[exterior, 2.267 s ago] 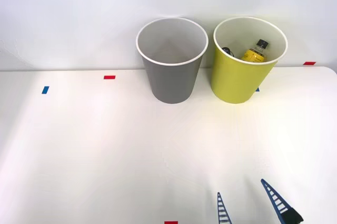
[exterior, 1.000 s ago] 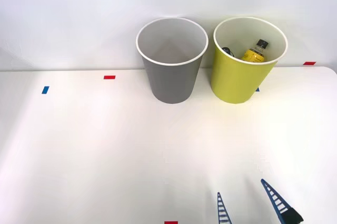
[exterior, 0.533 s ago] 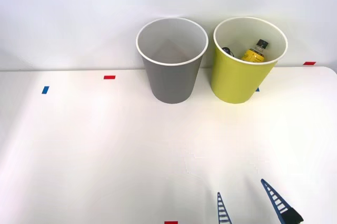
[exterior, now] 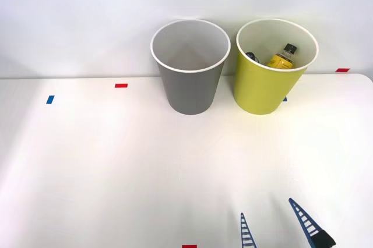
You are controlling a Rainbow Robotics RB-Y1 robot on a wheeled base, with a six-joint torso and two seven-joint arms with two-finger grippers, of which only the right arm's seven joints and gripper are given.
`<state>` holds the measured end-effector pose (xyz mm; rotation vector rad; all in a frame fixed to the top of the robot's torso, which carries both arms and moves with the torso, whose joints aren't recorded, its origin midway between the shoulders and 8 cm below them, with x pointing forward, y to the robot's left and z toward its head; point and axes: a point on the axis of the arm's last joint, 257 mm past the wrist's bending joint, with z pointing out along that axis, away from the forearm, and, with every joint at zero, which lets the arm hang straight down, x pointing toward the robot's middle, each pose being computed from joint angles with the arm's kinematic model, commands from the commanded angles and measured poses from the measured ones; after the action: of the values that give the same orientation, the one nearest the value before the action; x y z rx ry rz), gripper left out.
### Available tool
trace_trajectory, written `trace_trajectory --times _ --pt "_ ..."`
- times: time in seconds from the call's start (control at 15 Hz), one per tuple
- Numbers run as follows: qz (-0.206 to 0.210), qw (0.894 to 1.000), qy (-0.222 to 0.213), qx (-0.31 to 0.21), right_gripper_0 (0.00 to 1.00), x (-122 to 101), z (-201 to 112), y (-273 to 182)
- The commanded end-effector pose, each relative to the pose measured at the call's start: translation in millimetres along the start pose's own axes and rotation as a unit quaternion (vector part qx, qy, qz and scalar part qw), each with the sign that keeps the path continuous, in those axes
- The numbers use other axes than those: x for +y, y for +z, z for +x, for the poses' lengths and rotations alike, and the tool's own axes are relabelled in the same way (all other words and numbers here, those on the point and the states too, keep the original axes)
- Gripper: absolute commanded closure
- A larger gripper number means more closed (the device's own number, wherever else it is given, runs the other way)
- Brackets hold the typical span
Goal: Put cans in the gray bin, plastic bottles in the light green bin
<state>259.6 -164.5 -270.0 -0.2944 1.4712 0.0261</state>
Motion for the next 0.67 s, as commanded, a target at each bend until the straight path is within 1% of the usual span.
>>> trace_trajectory --times 0.07,0.67 --pt "0.0 1.0 0.0 0.0 0.0 0.0 0.0 0.0" --pt "0.0 1.0 0.0 0.0 0.0 0.0 0.0 0.0"
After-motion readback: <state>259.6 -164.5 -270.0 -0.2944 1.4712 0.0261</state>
